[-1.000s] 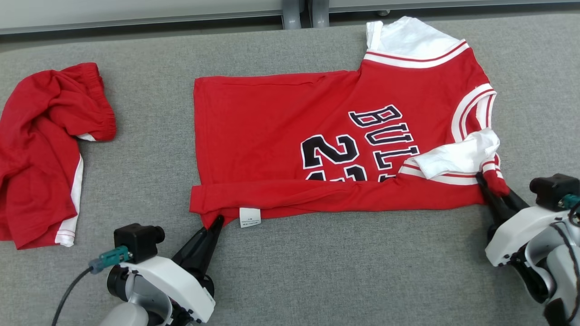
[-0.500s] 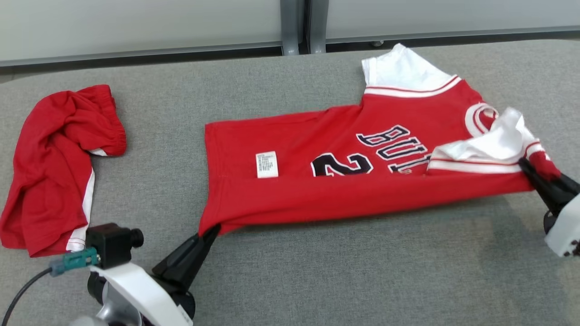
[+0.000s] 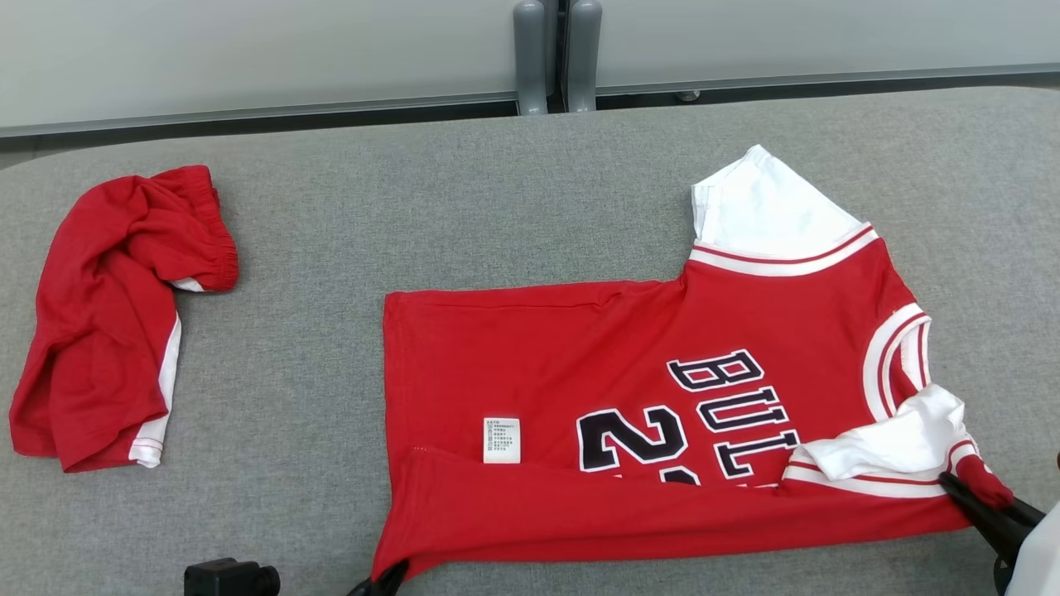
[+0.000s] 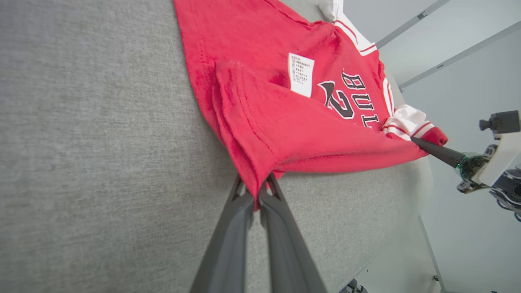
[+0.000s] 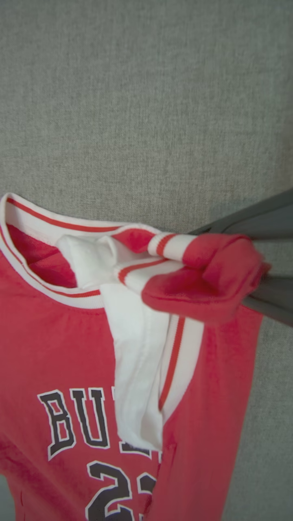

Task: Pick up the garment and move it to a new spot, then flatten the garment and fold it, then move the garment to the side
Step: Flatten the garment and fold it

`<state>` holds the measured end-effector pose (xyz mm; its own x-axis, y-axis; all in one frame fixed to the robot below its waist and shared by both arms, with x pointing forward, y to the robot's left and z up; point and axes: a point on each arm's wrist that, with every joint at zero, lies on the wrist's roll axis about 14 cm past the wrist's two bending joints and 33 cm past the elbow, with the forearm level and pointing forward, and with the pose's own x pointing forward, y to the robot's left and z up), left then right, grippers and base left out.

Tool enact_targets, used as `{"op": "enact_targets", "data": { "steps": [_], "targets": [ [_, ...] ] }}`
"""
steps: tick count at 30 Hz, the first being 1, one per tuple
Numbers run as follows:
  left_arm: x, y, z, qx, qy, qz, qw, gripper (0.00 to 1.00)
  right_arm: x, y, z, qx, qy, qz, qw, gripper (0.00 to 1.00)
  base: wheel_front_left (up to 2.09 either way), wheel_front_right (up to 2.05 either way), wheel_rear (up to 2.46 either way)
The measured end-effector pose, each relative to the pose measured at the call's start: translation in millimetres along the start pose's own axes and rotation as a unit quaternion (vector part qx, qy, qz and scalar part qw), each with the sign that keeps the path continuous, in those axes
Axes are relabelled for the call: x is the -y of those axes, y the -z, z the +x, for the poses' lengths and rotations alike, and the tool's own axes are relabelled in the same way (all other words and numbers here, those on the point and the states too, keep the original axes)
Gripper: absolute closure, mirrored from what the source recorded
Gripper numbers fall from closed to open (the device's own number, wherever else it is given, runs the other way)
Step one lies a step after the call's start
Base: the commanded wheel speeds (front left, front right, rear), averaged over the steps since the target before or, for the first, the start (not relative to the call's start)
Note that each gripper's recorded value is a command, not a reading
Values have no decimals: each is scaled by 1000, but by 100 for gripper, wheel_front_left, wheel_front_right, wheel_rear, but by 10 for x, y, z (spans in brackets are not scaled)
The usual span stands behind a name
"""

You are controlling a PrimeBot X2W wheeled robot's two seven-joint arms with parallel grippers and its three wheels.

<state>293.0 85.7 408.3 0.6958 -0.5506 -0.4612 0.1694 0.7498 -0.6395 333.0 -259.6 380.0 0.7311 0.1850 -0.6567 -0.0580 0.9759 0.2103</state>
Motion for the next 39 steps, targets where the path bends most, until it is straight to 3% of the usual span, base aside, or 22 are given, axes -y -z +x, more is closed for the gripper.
{"op": "enact_targets", "data": {
  "steps": [1, 2, 3, 10, 17, 19, 26, 33, 39],
  "targets": [
    [-22, 7, -7, 2, -6, -3, 1000, 100, 8, 19, -8, -2, 3, 0, 1000, 100, 0, 0, 0],
    [-38, 4, -13, 6, -11, -7, 1000, 54, 6, 26, -8, -2, 4, -2, 1000, 64, 0, 0, 0],
    [-44, -1, -14, 8, -13, -8, 1000, 0, 6, 26, -7, -3, 6, -4, 1000, 1, 0, 0, 0],
    [-137, -17, -53, 19, -38, 9, 999, 0, 35, -89, -24, -9, 17, -43, 999, 0, 0, 0, 0],
    [-305, -493, -48, 58, -57, 87, 993, 0, -82, -1041, -8, 82, 12, -120, 989, 0, 0, 0, 0],
    [-332, -860, 139, 77, -56, 138, 986, 0, -202, -1393, 164, 104, 7, -150, 983, 0, 0, 0, 0],
    [-318, -1259, 846, 68, -29, 164, 984, 0, -482, -1737, 972, 77, -13, -182, 980, 0, 0, 0, 0],
    [-554, -1245, 1269, 24, -34, 178, 983, 0, -528, -1700, 1758, 30, -9, -191, 981, 0, 0, 0, 0],
    [-658, -1142, 1342, -1, -32, 178, 983, 0, -605, -1620, 2135, 11, -14, -196, 980, 0, 0, 0, 0]
  ]
}}
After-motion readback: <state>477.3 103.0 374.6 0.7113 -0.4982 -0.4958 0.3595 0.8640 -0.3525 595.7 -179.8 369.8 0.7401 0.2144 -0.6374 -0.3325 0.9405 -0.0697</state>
